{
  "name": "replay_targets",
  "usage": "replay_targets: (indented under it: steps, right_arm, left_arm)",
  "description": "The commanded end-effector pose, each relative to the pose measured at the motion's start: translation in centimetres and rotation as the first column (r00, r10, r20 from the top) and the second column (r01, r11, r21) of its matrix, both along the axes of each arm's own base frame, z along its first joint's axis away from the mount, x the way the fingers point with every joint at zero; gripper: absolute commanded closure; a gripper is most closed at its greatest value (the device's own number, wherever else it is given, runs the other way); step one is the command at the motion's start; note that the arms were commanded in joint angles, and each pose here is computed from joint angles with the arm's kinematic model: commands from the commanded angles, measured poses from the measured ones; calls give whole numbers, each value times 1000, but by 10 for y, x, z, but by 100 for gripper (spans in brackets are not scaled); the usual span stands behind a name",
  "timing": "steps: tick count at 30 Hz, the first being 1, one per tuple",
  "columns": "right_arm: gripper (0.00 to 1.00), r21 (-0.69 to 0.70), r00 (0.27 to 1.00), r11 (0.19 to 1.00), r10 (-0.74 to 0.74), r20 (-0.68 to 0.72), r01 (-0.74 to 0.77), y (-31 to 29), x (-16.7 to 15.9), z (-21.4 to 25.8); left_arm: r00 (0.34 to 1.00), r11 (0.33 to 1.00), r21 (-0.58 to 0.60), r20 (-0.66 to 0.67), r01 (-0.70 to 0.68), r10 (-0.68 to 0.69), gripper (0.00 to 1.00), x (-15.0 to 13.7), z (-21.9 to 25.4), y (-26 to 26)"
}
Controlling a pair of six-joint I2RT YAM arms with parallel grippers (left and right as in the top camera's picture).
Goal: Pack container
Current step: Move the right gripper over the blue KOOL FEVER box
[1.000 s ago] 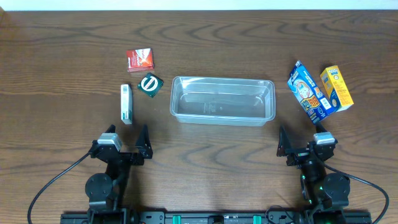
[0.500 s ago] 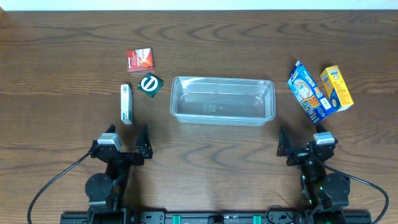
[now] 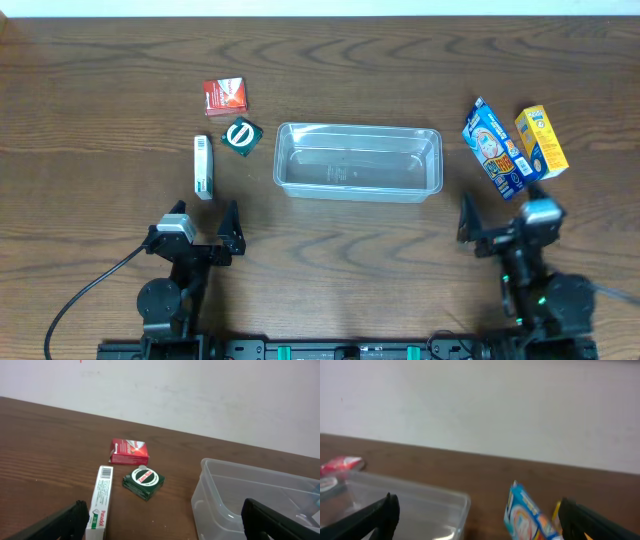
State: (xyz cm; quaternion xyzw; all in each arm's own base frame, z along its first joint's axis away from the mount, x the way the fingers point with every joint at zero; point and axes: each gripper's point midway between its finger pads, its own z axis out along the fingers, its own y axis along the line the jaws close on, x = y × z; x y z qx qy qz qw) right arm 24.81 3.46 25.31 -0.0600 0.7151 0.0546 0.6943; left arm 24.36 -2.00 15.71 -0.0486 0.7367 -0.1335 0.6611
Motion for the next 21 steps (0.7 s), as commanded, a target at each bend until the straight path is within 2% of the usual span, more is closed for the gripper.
replay_targets:
  steps: [1,6,9,14,21]
  right_arm:
    - [1,-20,999,1000,-7,-47,6,-3,19,42]
    - [1,-14,967,1000,21,-255,-25,0,69,80]
    - [1,16,901,998,57,-431,-56,-1,94,88]
    - [1,27,753,999,40,-657,-29,-24,124,74]
    - [1,7,605,1000,-9,-796,25,-48,141,24]
  left_arm:
    - [999,1000,7,-50,2,-2,2,0,-17,0]
    - [999,1000,7,-50,2,-2,2,0,-17,0]
    - [999,1000,7,-50,3,-2,2,0,-17,0]
    - [999,1000,7,-50,2,-2,2,0,-17,0]
    - [999,1000,7,-50,2,-2,2,0,-17,0]
